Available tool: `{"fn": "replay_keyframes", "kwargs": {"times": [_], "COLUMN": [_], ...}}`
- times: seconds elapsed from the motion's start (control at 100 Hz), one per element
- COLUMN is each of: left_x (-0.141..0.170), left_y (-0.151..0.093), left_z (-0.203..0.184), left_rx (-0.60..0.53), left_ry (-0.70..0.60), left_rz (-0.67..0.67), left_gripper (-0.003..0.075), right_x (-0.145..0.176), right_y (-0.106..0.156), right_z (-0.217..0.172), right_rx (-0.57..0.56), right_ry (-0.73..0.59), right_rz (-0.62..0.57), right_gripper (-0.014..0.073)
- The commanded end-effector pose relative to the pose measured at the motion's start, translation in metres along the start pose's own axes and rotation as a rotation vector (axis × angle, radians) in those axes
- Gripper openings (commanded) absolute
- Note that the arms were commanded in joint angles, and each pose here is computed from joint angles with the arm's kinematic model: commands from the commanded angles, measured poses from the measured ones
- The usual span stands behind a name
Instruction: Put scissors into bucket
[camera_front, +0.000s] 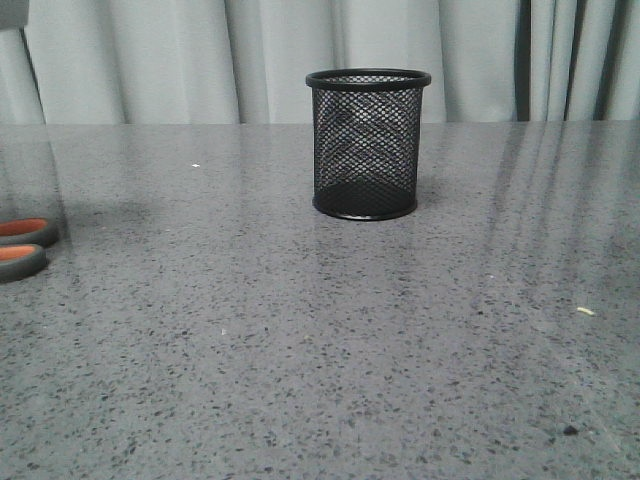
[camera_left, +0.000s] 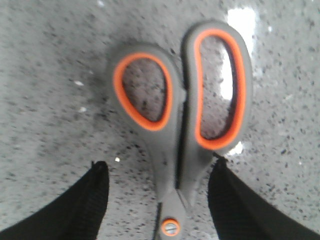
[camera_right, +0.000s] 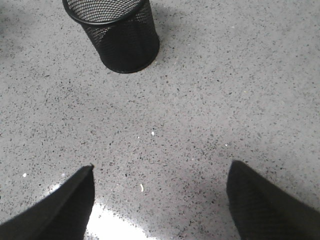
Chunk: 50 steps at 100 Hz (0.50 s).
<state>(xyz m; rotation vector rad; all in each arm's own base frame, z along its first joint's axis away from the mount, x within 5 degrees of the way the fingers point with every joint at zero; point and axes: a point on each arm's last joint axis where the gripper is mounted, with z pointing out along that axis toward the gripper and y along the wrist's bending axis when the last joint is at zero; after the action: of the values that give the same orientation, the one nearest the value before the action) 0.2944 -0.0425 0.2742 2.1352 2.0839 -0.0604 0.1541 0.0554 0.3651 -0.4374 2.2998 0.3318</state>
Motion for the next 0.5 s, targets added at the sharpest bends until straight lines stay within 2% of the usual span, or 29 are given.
{"fn": "replay_keyframes", "kwargs": {"times": [0.0, 0.12, 0.49], "left_x": [-0.001, 0.003, -0.002], "left_y": [-0.011, -0.017, -0.007], "left_z": [-0.006, 0.003, 0.004], "left_rx": [0.033, 0.071, -0.020], "left_ry": [0.008, 0.036, -0.021], "left_rz": [0.033, 0.070, 0.081], "left_gripper": [0.0410, 0.0410, 0.0367], "right_x": [-0.012, -0.012, -0.012], "right_y": [0.002, 0.001, 0.006], "right_z": [-0.008, -0.008, -0.008], "right_rx": [0.005, 0.005, -0.015], "right_ry": [-0.078, -0.079, -0.080], "right_rz": [-0.017, -0.017, -0.036], "right_gripper": [0.0498, 0.0498, 0.0498]}}
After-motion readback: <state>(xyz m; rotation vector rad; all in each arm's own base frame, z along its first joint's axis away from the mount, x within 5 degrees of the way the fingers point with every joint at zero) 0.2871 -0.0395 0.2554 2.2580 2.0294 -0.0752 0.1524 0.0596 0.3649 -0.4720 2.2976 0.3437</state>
